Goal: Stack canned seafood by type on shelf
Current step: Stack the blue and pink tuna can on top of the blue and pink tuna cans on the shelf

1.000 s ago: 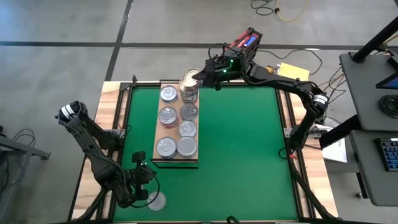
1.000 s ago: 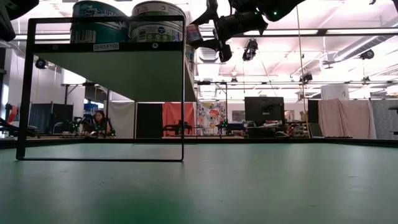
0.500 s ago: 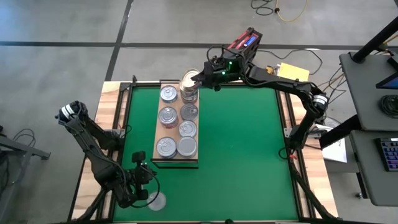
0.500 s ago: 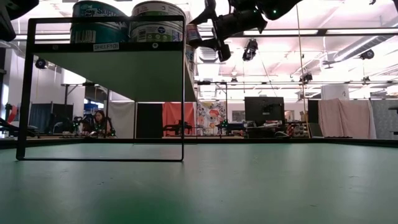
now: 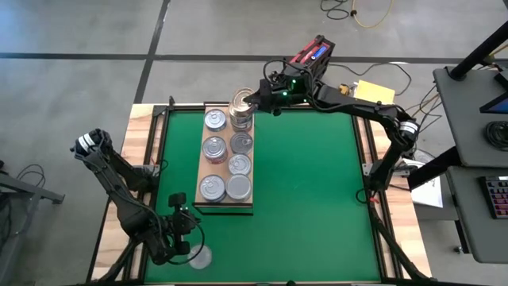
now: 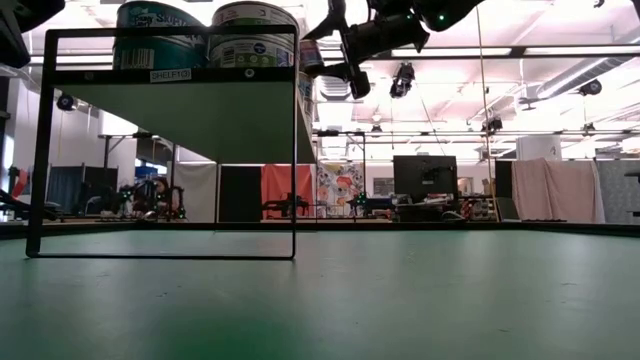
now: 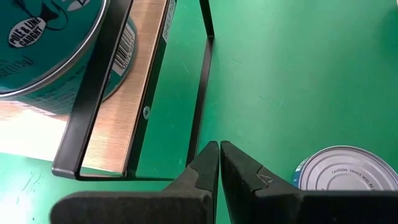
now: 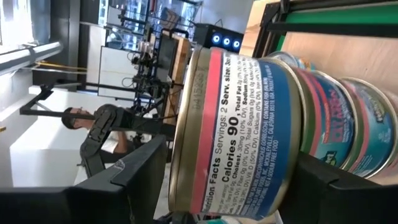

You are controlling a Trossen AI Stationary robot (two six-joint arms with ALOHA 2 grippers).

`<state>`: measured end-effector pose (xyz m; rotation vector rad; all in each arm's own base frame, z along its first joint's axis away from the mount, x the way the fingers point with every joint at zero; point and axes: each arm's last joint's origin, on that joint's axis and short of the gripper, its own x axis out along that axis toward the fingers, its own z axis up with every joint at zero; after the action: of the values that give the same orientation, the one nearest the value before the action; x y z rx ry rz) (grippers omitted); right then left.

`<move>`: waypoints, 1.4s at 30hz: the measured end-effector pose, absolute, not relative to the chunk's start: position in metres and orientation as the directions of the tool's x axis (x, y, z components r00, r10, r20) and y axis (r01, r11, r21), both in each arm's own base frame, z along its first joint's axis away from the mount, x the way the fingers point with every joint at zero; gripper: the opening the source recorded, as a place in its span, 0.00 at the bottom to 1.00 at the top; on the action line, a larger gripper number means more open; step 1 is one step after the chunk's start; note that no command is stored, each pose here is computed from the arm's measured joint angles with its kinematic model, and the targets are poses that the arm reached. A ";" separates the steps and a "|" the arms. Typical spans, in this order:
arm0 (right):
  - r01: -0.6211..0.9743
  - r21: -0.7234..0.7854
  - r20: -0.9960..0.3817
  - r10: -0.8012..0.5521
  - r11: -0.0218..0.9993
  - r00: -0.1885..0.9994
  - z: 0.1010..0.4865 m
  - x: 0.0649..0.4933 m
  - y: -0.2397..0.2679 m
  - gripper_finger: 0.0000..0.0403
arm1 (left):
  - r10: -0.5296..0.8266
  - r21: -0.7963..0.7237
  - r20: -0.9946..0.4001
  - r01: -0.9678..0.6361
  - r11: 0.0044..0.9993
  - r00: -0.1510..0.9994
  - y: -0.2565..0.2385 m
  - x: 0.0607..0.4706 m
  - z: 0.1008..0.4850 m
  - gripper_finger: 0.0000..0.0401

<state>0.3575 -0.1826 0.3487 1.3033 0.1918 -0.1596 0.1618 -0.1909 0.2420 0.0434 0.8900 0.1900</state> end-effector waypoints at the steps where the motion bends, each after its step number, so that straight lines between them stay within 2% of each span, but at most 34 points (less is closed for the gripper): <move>1: 0.227 0.939 -0.231 -0.015 0.259 0.973 0.349 0.357 -0.183 0.60 | 0.183 0.116 -0.768 -0.147 0.982 0.614 -0.191 0.162 0.242 0.00; 9: 0.222 0.938 -0.226 -0.014 0.267 0.974 0.349 0.360 -0.179 0.58 | 0.186 0.116 -0.768 -0.152 0.982 0.613 -0.190 0.163 0.242 0.00; 21: 0.231 0.937 -0.229 -0.037 0.262 0.973 0.349 0.360 -0.179 0.61 | 0.187 0.115 -0.768 -0.156 0.981 0.613 -0.190 0.164 0.242 0.00; 32: 0.235 0.928 -0.219 -0.087 0.288 0.972 0.349 0.362 -0.179 0.57 | 0.190 0.119 -0.768 -0.155 0.981 0.612 -0.189 0.164 0.242 0.00; 42: 0.241 0.916 -0.216 -0.113 0.321 0.970 0.350 0.365 -0.174 0.62 | 0.189 0.118 -0.768 -0.155 0.981 0.612 -0.189 0.164 0.242 0.00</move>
<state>0.3652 -0.1739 0.3501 1.2233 0.1195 -0.2330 0.1641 -0.1891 0.2421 0.0415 0.8899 0.1986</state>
